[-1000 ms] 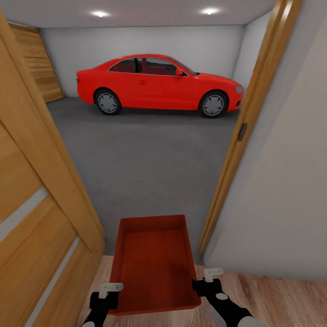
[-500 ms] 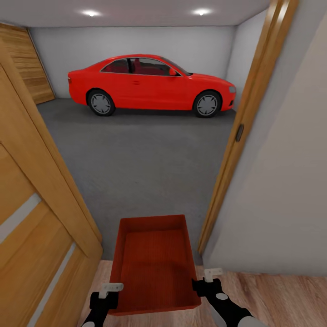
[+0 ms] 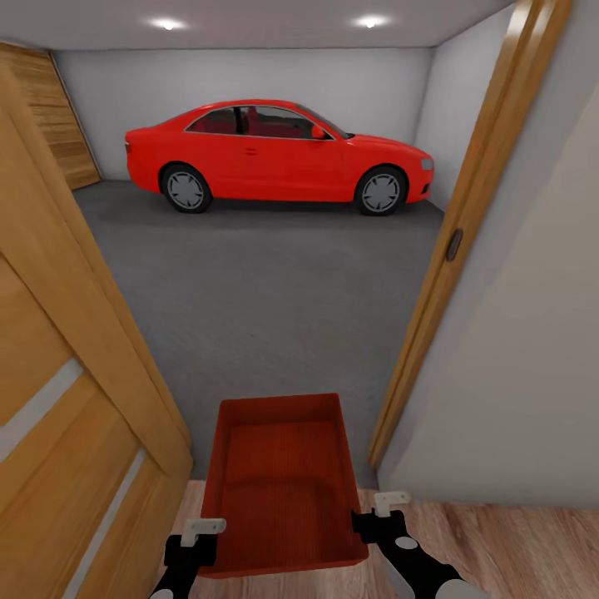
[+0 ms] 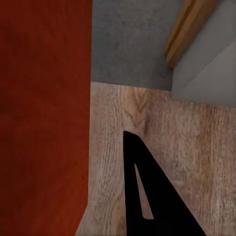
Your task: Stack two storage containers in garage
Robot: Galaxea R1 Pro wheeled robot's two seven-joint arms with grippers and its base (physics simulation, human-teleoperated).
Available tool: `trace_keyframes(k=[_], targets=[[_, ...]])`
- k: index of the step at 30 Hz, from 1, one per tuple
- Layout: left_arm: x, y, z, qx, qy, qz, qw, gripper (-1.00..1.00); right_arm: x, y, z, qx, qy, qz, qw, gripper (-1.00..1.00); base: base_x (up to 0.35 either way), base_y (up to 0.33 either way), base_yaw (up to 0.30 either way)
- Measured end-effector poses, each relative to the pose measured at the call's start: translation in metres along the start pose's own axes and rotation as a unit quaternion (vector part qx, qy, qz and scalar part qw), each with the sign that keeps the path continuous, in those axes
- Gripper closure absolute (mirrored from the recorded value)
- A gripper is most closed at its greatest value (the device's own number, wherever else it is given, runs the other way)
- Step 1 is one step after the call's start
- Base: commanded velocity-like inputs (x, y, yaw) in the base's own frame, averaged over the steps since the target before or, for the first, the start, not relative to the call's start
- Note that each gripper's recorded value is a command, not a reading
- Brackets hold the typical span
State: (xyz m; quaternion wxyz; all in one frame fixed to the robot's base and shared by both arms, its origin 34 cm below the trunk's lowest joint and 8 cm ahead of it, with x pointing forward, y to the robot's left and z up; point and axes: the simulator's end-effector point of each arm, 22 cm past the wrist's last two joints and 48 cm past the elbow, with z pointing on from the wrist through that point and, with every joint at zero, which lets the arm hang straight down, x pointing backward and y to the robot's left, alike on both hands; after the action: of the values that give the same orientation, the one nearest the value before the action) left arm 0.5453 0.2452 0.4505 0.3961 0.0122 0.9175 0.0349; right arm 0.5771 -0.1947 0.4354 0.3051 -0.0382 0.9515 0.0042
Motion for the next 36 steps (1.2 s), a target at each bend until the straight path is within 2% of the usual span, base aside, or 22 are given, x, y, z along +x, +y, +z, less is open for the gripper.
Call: trace_keyframes(k=[20,30,36], targets=[[0.0001,0.0,0.0,0.0,0.0,0.0,1.0,1.0,0.0,0.0,0.0,0.0,0.0,0.0,1.0,1.0,0.002,0.004,-0.078],[-0.0017,0.0001,-0.0002,0.0,-0.002,0.0,1.0,1.0,-0.0017,-0.0001,-0.0006,0.0,-0.002,0.0,1.0,1.0,0.0,0.0,-0.195],[-0.0023,0.0001,-0.0003,0.0,-0.002,0.0,1.0,1.0,-0.0023,-0.0001,-0.0008,0.0,-0.002,0.0,1.0,1.0,0.0,0.001,-0.052]])
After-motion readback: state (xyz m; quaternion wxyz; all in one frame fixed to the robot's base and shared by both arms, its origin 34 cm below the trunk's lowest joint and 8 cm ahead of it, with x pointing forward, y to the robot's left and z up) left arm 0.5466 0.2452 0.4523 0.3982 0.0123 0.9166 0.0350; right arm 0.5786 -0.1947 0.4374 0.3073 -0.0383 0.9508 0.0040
